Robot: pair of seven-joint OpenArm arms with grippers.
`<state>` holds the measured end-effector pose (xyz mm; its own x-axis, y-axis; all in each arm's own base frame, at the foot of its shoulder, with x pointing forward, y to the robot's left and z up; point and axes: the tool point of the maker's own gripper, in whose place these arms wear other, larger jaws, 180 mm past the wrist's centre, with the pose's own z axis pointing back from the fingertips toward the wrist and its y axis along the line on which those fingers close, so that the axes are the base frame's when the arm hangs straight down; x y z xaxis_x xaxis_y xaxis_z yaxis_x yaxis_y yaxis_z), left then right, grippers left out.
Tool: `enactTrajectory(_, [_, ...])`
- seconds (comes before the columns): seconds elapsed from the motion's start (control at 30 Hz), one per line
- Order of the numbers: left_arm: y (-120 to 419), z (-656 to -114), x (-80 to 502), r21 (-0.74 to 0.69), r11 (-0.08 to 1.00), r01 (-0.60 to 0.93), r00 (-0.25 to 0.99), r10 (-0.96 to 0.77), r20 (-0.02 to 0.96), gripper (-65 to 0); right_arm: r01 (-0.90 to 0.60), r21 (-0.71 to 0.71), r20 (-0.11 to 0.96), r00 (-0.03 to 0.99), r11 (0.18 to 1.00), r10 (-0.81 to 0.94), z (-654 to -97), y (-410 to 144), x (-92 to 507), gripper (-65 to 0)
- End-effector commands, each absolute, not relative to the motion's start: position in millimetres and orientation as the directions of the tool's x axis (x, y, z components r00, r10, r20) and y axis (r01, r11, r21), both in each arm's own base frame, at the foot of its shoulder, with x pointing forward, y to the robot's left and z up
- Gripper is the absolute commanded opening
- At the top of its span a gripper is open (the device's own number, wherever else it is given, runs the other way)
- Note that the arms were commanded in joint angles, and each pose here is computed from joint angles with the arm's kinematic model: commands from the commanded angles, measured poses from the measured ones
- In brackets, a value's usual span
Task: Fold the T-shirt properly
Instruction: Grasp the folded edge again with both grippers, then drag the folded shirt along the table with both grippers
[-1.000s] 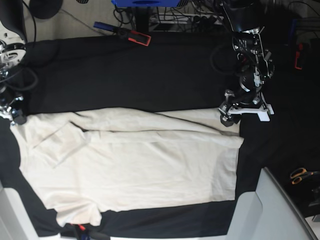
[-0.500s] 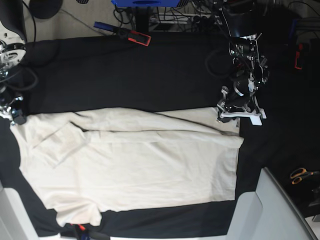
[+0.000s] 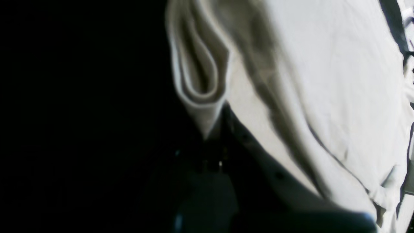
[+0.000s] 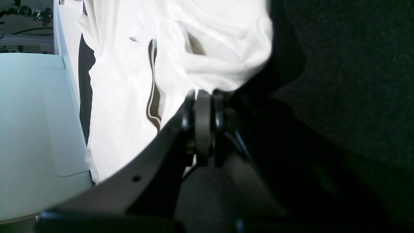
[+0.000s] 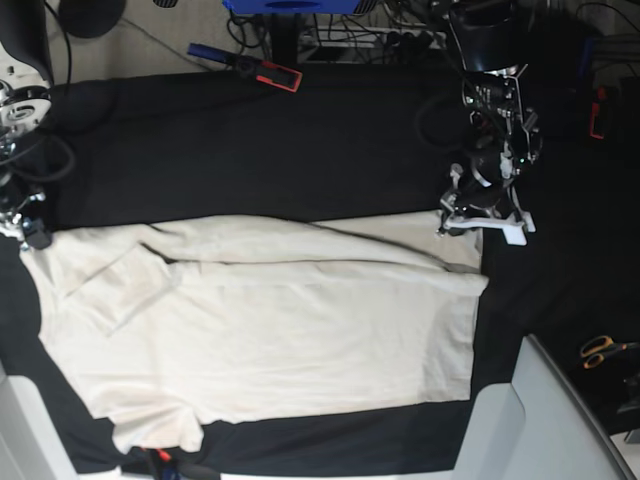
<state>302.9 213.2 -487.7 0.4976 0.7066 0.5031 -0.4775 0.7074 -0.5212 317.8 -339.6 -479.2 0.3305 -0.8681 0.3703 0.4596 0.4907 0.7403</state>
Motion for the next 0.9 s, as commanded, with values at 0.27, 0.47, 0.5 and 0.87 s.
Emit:
enactTrajectory(0.27, [232.0, -453.0, 300.2, -0.476, 0.779, -0.407, 0.551, 0.625, 0.553, -65.0, 0.432, 0.733, 0.431, 0.301, 0.525, -0.851, -456.3, -367.2, 326.5, -64.4])
enactTrajectory(0.47, [244.7, -444.8, 287.9, -0.436, 0.809, -0.395, 0.556, 0.588, 0.587, -65.0, 0.439, 0.708, 0.46, 0.308, 0.553, -0.833, -452.1, -376.8, 320.3, -64.4])
enactTrajectory(0.5, [244.7, -447.9, 283.1, -0.432, 0.809, -0.399, 0.563, 0.588, 0.581, -65.0, 0.441, 0.701, 0.456, 0.326, 0.56, -0.828, -452.9, -376.5, 317.2, -64.4])
enactTrajectory(0.87, [245.0, -465.6, 250.2, -0.401, 0.812, -0.424, 0.603, 0.584, 0.543, -65.0, 0.476, 0.628, 0.424, 0.453, 0.616, -0.784, -468.4, -363.2, 276.2, -64.5])
